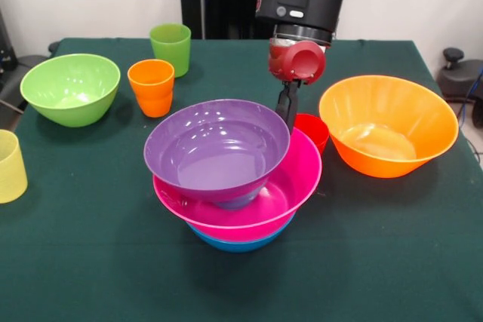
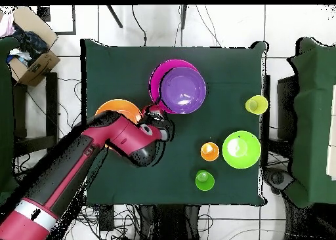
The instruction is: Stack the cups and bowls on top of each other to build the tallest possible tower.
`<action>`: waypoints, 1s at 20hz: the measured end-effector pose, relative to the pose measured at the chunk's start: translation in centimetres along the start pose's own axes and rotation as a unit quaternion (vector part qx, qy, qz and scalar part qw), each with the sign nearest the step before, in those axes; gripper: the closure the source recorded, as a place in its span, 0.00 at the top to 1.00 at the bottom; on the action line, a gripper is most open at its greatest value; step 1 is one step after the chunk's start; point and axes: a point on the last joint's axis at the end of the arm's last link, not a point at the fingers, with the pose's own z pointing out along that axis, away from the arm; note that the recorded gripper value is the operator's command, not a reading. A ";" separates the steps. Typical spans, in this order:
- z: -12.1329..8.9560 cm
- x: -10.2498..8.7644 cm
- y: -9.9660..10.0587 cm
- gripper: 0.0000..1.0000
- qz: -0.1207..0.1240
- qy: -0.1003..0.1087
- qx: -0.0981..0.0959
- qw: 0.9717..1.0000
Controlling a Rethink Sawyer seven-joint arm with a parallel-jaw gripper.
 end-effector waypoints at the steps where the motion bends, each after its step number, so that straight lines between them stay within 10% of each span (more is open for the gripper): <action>1: -0.1 0.0 -0.1 1.00 -0.003 0.001 0.000 1.000; 20: -2.4 1.0 1.0 1.00 -0.015 0.017 -0.011 1.000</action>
